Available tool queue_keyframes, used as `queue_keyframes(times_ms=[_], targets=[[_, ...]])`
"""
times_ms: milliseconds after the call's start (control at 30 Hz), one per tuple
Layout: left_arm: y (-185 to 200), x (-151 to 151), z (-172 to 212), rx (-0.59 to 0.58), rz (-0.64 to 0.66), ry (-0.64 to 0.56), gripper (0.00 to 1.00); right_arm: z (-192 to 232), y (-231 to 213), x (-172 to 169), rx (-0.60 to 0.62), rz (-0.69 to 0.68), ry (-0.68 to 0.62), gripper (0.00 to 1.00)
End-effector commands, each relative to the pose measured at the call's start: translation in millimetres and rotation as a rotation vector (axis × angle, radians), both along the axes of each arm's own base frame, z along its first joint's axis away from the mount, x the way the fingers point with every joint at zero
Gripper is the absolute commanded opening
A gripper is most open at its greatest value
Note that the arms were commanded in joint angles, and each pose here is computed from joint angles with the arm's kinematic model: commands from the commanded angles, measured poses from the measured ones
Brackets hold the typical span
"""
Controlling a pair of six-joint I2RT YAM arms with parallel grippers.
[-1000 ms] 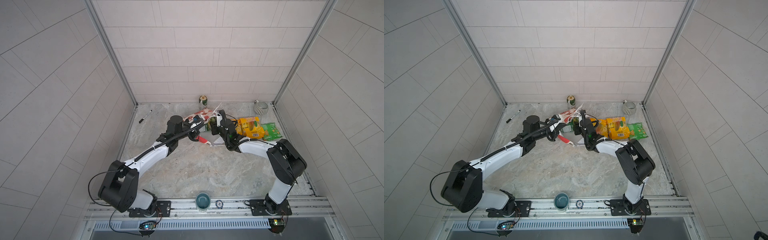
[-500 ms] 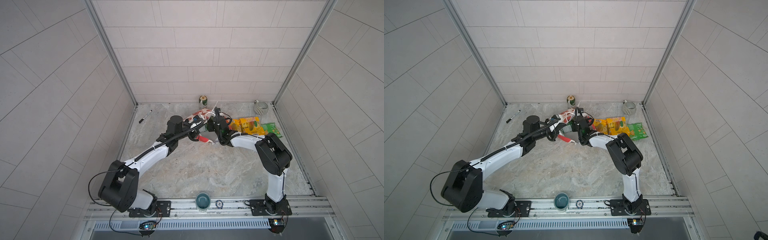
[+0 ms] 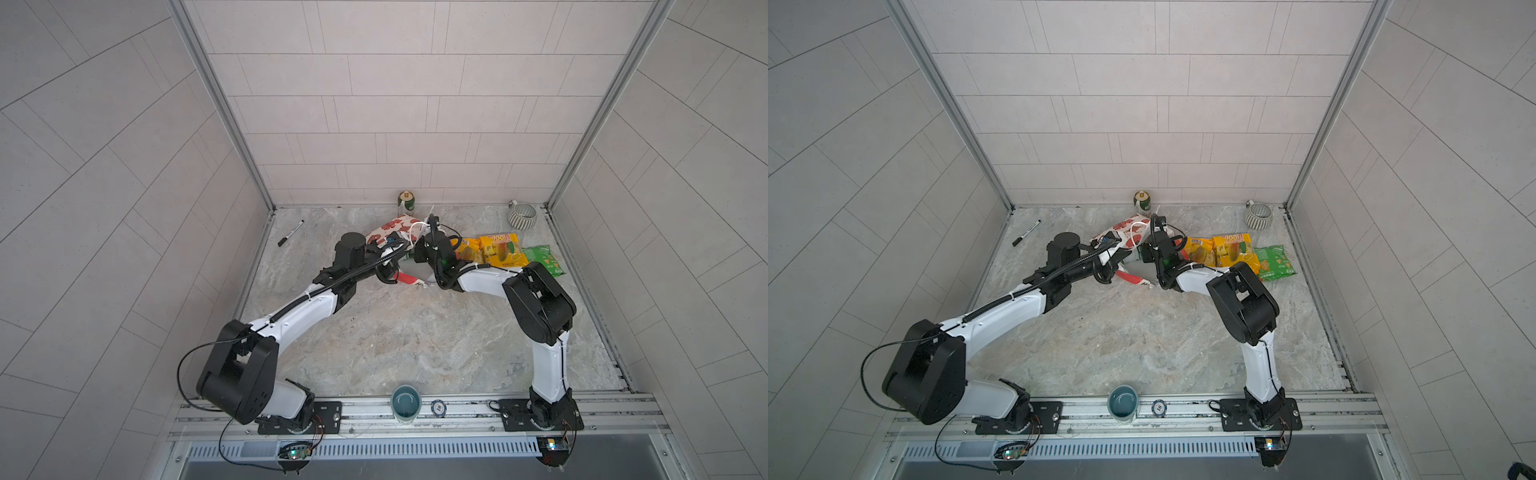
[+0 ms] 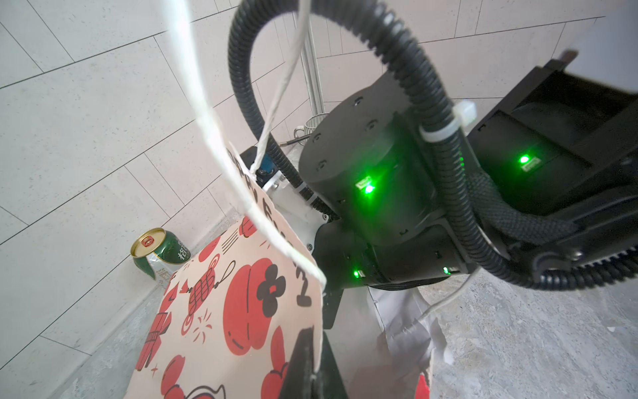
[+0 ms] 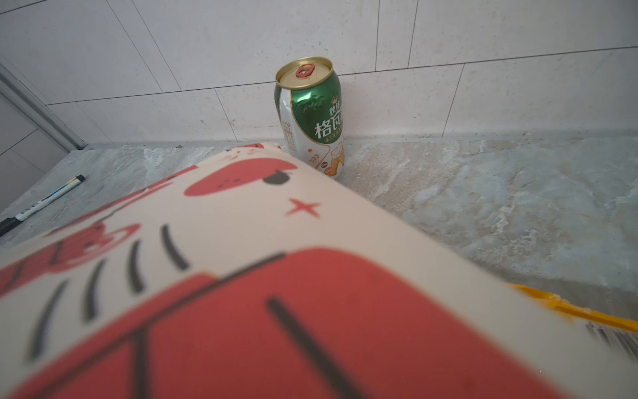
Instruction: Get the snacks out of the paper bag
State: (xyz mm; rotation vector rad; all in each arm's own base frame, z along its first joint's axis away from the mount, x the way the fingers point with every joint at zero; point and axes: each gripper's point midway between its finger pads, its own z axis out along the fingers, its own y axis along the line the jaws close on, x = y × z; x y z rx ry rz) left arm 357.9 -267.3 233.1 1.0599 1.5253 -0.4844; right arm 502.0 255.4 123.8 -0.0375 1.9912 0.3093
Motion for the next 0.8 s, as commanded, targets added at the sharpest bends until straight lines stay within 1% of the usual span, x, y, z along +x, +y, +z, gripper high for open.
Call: queue_keyframes(times_ms=[0,200,467,767], targets=[[-9,-6,21,-0.041,-0.056,-0.070,0.00,24,19,-17,0.038,0.112,-0.039,0.00],[-6,-2,18,-0.029,-0.026,-0.068,0.00,42,13,-42,0.045,0.133,-0.061,0.00],[-5,0,15,-0.022,-0.020,-0.063,0.00,58,2,-61,0.046,0.140,-0.075,0.00],[-2,6,15,-0.010,0.015,-0.058,0.00,82,-16,-93,0.046,0.147,-0.097,0.00]])
